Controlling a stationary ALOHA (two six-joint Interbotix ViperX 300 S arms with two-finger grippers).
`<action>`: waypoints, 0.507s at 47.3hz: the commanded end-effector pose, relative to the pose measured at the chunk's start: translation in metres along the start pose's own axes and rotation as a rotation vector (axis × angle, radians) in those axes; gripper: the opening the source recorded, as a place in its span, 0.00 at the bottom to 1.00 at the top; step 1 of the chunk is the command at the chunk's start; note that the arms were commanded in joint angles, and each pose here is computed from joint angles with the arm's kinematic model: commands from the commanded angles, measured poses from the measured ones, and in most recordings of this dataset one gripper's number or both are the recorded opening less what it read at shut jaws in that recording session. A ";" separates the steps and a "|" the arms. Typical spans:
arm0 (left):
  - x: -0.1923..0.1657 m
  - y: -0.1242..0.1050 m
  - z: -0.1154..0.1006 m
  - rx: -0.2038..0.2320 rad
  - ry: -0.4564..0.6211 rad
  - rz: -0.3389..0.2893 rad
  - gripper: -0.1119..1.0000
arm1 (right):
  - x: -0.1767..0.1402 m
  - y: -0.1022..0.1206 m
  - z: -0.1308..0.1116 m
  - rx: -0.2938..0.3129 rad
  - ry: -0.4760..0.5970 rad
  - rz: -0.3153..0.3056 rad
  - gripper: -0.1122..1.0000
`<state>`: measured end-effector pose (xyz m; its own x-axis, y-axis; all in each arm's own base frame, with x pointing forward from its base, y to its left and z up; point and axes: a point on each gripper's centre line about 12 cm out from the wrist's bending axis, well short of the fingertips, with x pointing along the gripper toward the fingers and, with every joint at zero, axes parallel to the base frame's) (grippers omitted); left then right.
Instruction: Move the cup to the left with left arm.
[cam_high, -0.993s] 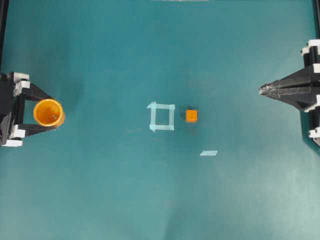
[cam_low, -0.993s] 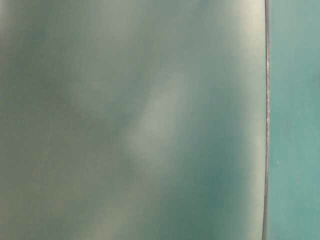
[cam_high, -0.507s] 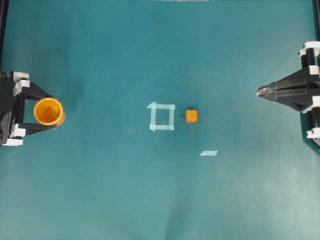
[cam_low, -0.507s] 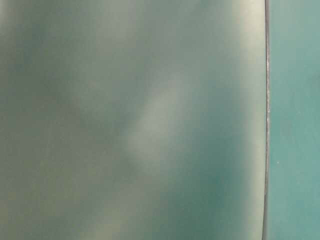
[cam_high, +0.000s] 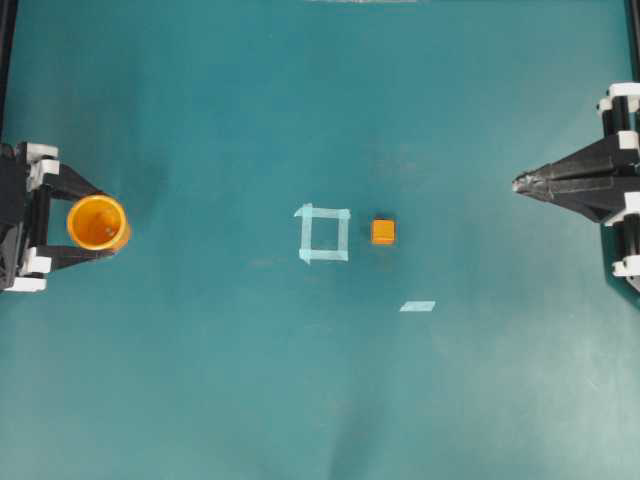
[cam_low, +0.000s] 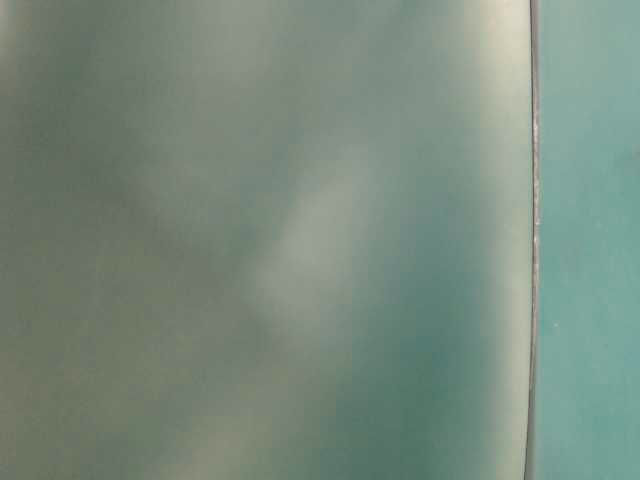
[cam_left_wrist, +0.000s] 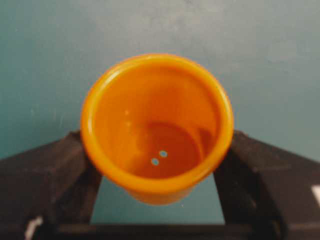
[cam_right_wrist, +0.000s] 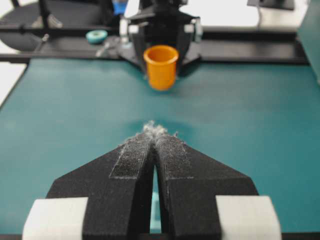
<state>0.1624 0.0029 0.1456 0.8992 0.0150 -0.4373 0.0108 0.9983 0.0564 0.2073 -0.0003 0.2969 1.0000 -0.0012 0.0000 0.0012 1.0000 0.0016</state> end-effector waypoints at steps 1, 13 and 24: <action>0.001 0.000 0.004 -0.001 -0.012 0.002 0.67 | 0.002 0.000 0.009 0.002 -0.025 -0.001 0.10; 0.001 0.000 0.004 0.001 -0.012 0.002 0.67 | 0.002 0.000 0.009 0.005 -0.021 -0.002 0.10; 0.001 0.000 0.004 -0.001 -0.012 0.002 0.67 | 0.002 0.000 0.007 0.006 -0.011 -0.001 0.10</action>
<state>0.1624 0.0026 0.1458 0.8999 0.0136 -0.4359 0.0129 0.9982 0.0579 0.2073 -0.0003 0.2960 1.0000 -0.0015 -0.0077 0.0016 1.0000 0.0046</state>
